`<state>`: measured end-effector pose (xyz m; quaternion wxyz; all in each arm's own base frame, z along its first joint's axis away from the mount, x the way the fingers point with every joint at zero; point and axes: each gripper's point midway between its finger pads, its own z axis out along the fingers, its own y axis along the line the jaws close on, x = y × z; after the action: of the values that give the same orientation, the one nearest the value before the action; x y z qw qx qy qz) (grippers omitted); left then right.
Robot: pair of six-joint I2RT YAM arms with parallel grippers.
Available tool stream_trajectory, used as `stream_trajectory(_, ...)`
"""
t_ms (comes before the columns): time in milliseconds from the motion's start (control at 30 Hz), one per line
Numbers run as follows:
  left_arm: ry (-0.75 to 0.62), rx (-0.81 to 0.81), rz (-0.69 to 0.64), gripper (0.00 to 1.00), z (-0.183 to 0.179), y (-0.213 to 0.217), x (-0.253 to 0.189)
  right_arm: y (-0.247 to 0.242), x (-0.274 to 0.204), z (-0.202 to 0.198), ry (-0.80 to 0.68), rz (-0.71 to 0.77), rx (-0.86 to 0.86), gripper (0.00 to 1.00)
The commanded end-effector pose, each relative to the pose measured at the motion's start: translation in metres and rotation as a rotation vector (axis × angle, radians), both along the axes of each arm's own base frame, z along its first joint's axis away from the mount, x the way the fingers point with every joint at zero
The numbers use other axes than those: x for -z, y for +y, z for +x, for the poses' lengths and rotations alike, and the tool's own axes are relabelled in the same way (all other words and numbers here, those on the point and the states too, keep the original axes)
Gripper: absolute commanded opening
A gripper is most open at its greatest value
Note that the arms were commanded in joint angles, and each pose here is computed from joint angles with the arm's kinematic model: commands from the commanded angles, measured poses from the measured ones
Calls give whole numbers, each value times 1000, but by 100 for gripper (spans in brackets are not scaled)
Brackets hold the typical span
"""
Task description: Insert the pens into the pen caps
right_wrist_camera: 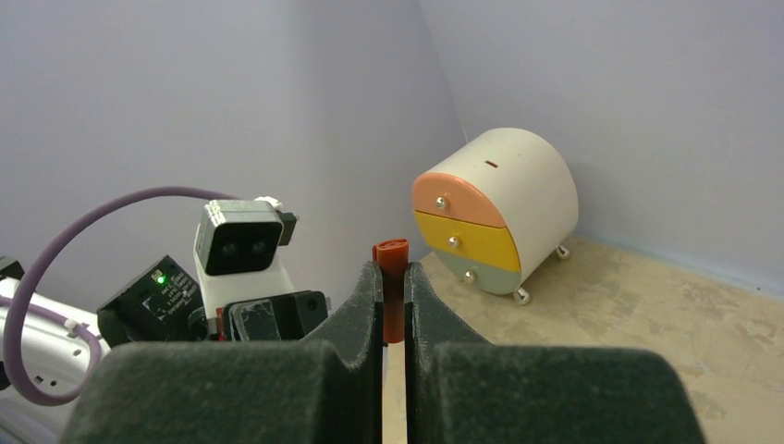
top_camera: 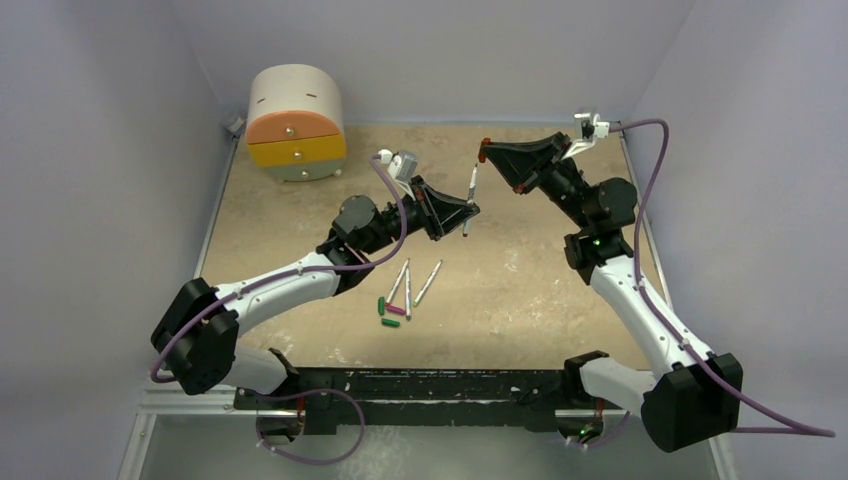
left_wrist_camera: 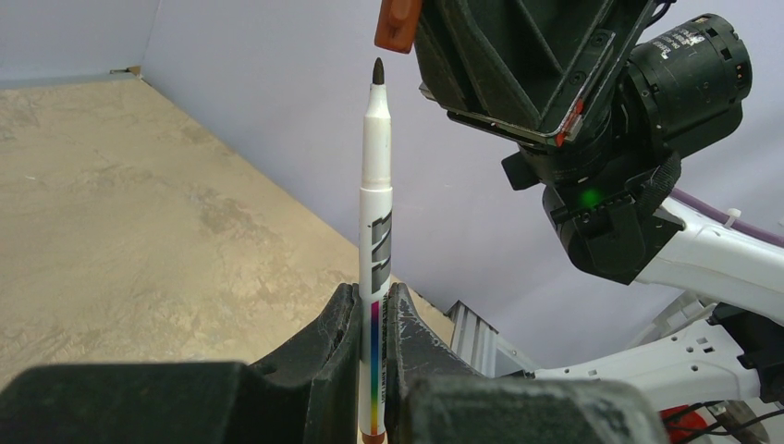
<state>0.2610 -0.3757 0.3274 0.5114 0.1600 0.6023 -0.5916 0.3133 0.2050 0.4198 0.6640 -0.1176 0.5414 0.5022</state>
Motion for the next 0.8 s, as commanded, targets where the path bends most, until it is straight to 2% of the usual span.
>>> stream_trajectory(0, -69, 1, -66, 0, -1, 1, -31, 1, -27, -18, -89, 17, -36, 0)
stream_trajectory(767, -79, 9, -48, 0, -5, -1, -29, 8, -23, -14, -76, 22, -71, 0)
